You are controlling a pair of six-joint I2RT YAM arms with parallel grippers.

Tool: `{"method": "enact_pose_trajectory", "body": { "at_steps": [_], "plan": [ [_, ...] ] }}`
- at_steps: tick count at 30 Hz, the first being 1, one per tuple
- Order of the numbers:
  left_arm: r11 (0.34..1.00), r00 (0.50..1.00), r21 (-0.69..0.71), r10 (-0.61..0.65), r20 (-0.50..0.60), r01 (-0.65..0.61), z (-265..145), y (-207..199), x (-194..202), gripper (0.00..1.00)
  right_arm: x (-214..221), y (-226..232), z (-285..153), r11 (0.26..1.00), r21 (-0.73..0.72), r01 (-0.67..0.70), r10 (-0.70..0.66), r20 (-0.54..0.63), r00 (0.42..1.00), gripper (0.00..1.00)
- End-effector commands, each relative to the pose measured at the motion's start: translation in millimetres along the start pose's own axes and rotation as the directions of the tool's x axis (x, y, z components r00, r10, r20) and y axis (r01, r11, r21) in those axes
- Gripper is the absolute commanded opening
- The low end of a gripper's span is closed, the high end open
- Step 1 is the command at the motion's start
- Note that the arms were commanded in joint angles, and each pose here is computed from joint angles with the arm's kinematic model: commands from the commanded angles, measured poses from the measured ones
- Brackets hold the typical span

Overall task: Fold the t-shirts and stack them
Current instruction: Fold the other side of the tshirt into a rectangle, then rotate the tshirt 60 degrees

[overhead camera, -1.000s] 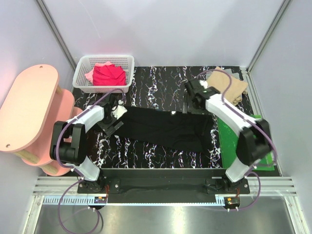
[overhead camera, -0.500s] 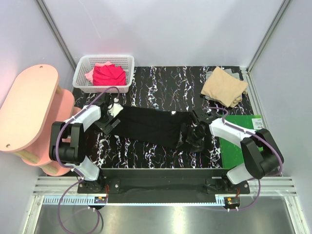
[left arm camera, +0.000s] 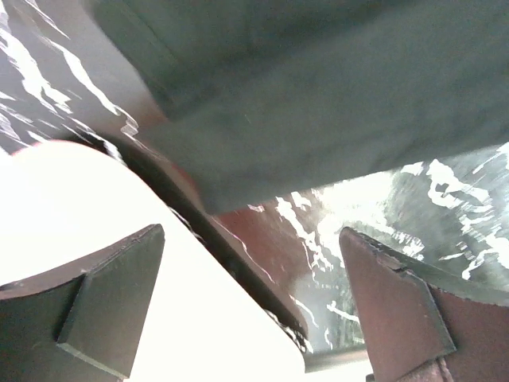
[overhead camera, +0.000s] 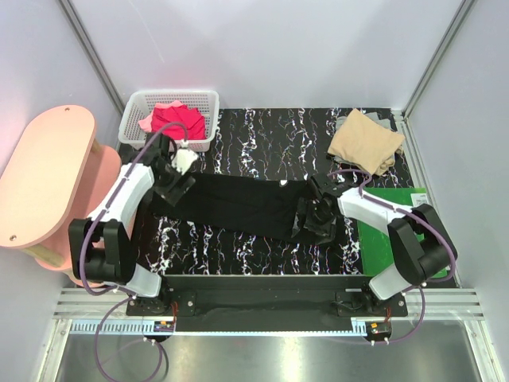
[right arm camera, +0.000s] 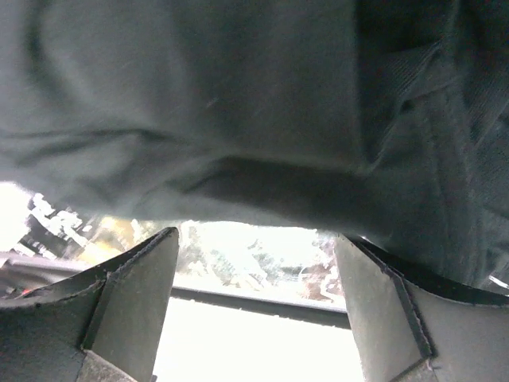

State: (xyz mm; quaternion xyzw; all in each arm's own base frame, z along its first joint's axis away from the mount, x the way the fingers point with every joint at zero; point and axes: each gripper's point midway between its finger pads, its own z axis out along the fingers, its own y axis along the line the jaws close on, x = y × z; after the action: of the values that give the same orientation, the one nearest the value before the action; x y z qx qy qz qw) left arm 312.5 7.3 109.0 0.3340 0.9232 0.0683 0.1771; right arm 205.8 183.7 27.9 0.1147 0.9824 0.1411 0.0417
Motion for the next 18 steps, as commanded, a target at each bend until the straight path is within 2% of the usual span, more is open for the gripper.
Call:
{"method": "enact_pose_trajectory", "body": {
  "at_steps": [1, 4, 8, 14, 18],
  "plan": [
    [0.995, 0.995, 0.095, -0.051, 0.090, 0.042, -13, -6, -30, 0.99, -12, 35, -41, 0.989, -0.137, 0.059, -0.050, 0.065, 0.997, 0.86],
    [0.990, 0.997, 0.123, -0.071, 0.023, 0.068, 15, -4, -32, 0.97, -19, 43, -56, 0.986, -0.160, 0.056, -0.039, 0.108, 0.993, 0.86],
    [0.987, 0.994, 0.137, -0.071, -0.082, 0.082, 59, -4, -23, 0.95, -23, 40, -52, 0.991, -0.130, 0.042, -0.027, 0.114, 0.993, 0.85],
    [0.986, 0.987, 0.145, -0.064, -0.145, 0.086, 84, -5, -14, 0.95, -36, 26, -32, 0.999, -0.024, 0.038, -0.035, 0.127, 0.991, 0.85],
    [0.987, 0.986, 0.140, -0.059, -0.157, 0.082, 91, -4, -9, 0.95, -43, 8, -2, 0.996, 0.085, 0.038, -0.046, 0.098, 0.994, 0.85]
  ]
}}
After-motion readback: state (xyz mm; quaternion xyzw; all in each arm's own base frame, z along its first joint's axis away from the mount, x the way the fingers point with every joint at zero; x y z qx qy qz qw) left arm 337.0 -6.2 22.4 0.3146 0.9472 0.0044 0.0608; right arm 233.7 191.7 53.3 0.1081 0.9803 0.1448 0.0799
